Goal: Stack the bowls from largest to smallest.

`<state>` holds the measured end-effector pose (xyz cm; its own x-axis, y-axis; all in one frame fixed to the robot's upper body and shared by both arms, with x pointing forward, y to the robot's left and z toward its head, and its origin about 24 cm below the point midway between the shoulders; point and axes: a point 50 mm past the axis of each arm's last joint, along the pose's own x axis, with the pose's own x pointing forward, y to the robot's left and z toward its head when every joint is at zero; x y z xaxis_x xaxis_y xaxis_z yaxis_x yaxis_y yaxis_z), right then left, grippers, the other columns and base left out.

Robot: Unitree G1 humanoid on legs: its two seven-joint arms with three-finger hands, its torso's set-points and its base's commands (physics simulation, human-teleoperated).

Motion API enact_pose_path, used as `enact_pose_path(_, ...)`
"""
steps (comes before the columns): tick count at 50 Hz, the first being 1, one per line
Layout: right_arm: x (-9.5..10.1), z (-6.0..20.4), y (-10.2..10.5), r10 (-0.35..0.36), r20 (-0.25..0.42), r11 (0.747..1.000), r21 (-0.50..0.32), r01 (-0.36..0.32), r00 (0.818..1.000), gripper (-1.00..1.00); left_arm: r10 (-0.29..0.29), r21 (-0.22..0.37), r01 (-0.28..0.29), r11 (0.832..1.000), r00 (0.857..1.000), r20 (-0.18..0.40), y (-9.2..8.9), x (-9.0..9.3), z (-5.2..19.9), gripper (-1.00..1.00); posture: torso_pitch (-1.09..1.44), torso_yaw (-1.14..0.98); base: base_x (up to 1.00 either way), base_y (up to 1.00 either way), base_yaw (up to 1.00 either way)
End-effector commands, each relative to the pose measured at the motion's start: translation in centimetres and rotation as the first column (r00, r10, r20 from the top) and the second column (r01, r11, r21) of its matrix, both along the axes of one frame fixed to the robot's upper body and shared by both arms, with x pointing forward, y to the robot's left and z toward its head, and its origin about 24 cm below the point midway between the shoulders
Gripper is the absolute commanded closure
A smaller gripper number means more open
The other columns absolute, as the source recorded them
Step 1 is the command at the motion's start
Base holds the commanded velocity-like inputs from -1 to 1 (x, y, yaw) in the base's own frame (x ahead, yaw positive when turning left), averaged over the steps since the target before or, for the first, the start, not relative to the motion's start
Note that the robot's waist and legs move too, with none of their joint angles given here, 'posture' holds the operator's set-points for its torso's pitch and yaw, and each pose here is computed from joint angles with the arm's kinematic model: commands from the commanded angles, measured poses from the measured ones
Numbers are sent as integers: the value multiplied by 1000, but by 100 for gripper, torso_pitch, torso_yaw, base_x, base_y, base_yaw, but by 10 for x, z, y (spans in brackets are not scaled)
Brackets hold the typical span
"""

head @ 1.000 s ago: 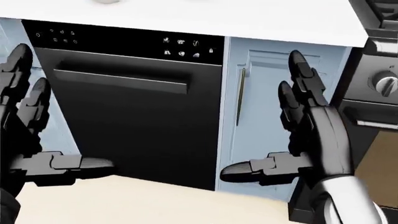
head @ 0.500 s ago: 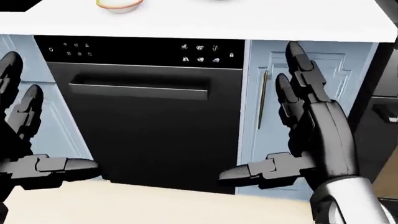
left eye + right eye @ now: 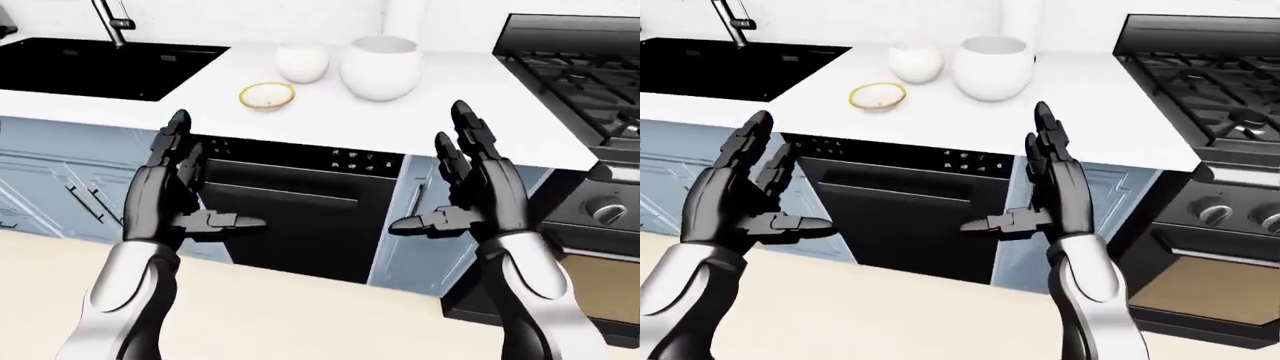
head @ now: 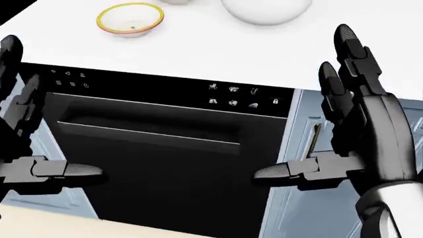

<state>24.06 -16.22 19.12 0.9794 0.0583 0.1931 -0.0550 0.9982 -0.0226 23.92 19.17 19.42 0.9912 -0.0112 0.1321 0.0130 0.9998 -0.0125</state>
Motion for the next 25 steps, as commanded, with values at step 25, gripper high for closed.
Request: enact_pose_path(25, -13, 19, 0, 37, 138, 999, 23, -41, 990, -100, 29, -4, -29, 1000, 992, 120, 15, -5, 29, -100, 0, 0, 0, 28, 0)
